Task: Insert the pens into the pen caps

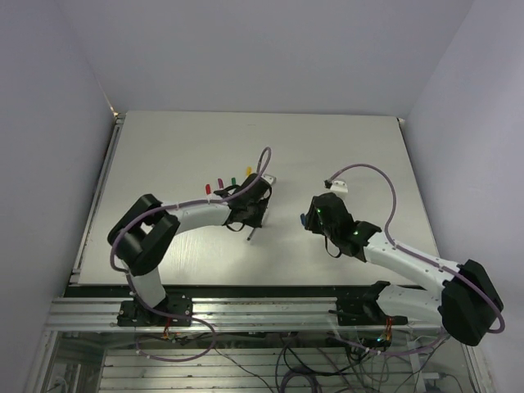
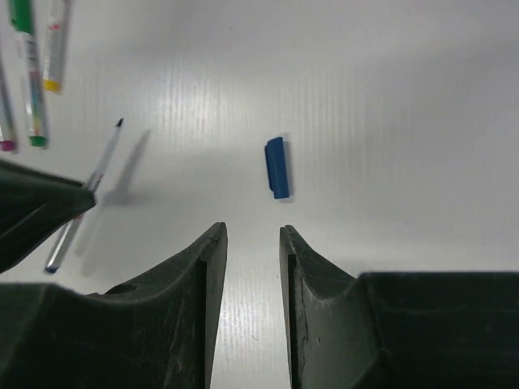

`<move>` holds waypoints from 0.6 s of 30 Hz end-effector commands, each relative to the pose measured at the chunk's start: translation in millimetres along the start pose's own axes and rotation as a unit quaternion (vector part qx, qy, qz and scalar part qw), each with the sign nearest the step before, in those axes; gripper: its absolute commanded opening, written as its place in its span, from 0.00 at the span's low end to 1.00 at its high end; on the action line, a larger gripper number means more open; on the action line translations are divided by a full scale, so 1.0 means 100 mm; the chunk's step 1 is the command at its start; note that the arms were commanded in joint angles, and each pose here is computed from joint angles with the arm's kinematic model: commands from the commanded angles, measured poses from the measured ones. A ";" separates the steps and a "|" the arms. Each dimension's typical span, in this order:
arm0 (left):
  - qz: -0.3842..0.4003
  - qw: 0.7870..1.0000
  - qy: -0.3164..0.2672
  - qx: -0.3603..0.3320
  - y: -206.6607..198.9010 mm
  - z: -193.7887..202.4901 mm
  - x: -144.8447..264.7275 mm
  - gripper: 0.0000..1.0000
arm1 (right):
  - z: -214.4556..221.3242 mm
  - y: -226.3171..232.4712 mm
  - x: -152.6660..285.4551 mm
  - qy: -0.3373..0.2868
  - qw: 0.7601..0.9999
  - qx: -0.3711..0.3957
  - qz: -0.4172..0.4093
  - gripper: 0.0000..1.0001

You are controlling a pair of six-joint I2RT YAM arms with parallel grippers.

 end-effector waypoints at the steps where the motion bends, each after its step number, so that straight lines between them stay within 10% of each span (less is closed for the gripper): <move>1: 0.072 0.997 -0.030 0.001 -0.30 -0.10 0.29 0.07 | 0.00 -0.02 -0.10 0.023 1.000 -0.003 0.006 0.31; 18: 0.245 0.956 -0.162 0.022 -0.79 -0.24 0.88 0.07 | -0.01 -0.08 -0.61 0.065 0.997 0.040 -0.002 0.35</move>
Point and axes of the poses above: each gripper's point midway between its finger pads, its own x axis back along the fingers, its own y axis along the line the jaws close on, z = x × y, the point moved 1 cm from there along x, back along the fingers, and after that the axes turned 6 degrees about -x, right-handed, at the moved point
